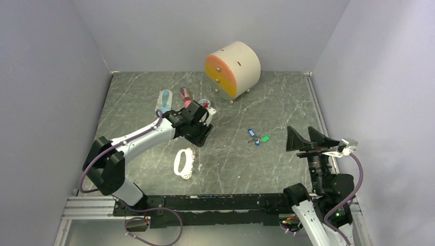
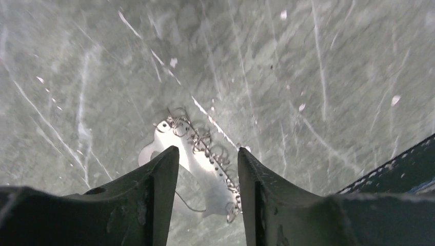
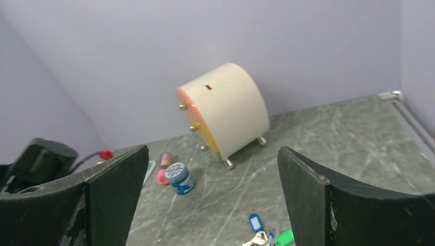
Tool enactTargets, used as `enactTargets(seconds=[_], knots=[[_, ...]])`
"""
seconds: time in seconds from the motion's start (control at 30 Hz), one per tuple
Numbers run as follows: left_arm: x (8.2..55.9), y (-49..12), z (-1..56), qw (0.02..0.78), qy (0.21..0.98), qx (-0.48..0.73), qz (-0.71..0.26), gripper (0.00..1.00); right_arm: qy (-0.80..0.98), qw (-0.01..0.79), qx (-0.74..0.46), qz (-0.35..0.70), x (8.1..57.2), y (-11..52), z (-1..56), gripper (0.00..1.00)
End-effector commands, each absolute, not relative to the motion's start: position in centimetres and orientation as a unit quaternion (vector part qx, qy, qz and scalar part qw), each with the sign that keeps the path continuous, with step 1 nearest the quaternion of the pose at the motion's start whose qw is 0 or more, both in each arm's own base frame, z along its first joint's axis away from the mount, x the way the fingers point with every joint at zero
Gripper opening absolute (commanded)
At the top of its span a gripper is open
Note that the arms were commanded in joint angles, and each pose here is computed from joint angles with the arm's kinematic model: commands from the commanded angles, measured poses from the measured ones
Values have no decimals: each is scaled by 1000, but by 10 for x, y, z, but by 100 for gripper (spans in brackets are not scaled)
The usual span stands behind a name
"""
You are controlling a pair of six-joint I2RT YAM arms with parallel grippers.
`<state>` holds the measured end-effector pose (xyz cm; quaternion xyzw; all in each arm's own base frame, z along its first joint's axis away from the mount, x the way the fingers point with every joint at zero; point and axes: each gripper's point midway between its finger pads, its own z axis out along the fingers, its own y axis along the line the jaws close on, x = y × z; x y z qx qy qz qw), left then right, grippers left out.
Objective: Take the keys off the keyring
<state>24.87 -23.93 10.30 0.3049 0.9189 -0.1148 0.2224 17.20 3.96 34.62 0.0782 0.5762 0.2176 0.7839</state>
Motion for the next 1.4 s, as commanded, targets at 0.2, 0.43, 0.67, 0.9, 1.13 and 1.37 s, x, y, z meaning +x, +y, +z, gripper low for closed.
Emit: enactTargets(seconds=[0.2, 0.43, 0.67, 0.9, 1.13, 1.37], knots=[[294, -193, 192, 390, 903, 143, -114, 65, 606, 775, 144, 106, 163, -9, 341, 99], [265, -69, 250, 529, 847, -51, -15, 94, 595, 791, 126, 65, 155, -20, 352, 99], [204, -19, 298, 626, 773, -97, -34, 94, 641, 756, 122, 52, 167, -16, 337, 99], [143, 17, 323, 701, 698, -120, -78, 94, 667, 730, 143, 42, 176, -17, 322, 99], [121, 39, 296, 683, 711, -157, -59, 94, 652, 742, 148, 43, 181, -17, 312, 100], [123, 37, 298, 697, 697, -154, -67, 94, 645, 746, 160, 48, 183, -18, 306, 100]])
